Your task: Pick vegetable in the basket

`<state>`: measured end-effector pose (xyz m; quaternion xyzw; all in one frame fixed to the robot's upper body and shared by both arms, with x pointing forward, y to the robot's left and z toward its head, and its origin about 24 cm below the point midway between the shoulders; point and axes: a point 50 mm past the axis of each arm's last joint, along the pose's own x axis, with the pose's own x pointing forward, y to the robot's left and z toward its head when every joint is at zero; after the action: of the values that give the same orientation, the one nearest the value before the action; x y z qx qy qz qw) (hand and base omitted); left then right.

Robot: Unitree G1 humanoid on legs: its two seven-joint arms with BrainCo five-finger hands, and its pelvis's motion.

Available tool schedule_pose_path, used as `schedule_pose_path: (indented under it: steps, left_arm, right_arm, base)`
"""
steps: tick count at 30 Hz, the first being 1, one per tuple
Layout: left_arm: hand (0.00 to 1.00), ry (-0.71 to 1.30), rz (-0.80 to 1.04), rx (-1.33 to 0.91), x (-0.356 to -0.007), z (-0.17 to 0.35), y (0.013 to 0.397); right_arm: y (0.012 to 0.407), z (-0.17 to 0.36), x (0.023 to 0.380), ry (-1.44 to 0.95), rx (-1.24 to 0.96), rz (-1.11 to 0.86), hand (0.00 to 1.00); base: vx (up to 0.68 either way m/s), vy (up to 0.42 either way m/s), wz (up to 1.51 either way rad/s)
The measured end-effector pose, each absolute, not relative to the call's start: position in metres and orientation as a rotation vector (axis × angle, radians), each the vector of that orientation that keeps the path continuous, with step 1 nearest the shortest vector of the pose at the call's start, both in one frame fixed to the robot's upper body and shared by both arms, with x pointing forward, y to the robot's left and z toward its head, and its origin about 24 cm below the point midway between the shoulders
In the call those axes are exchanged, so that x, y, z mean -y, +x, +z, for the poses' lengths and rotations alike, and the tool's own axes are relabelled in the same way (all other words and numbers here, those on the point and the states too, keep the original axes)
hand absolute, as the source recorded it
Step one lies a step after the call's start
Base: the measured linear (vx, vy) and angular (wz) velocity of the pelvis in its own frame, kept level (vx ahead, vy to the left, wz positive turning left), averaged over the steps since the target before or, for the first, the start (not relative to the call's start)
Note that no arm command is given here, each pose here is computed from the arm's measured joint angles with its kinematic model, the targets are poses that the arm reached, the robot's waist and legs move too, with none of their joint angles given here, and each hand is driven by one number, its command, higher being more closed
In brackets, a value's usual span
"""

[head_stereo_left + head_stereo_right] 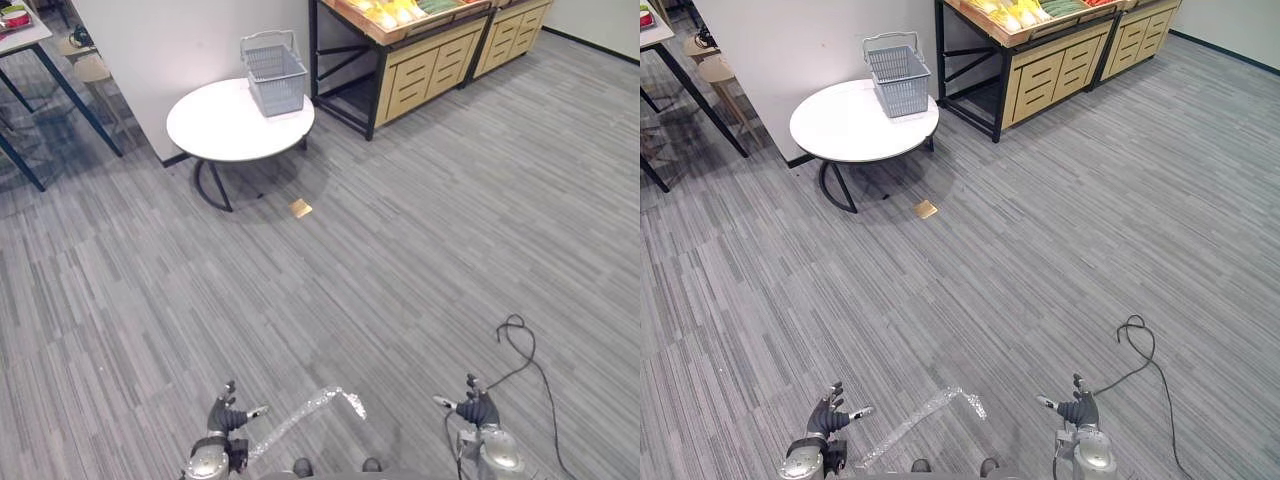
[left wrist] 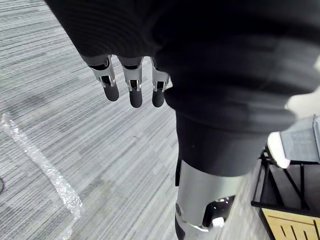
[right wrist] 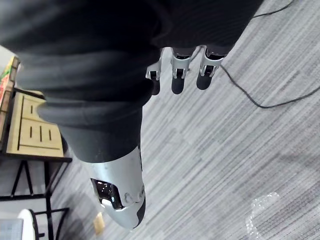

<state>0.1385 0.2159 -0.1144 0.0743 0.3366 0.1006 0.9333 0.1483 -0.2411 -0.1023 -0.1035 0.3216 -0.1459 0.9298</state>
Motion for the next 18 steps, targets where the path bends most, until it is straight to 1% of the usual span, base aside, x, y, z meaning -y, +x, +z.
schedule_pose_path:
  steps: [5,10,18]
  left_arm:
    - [0.00,0.160,0.208,-0.677,-0.218,-0.112,0.139]
    - [0.00,0.152,0.251,-0.701,-0.225,-0.114,0.129]
    - [0.00,0.109,0.325,-0.722,-0.235,-0.116,0.118]
  right_arm:
    - [0.146,-0.102,0.245,-0.239,-0.664,-0.295,0.00]
    - [0.143,-0.102,0.249,-0.242,-0.670,-0.312,0.00]
    - [0.142,-0.101,0.255,-0.172,-0.670,-0.377,0.00]
  base:
    - [-0.01,-0.008,-0.02]
    - [-0.05,-0.020,-0.07]
    - [-0.04,0.006,-0.04]
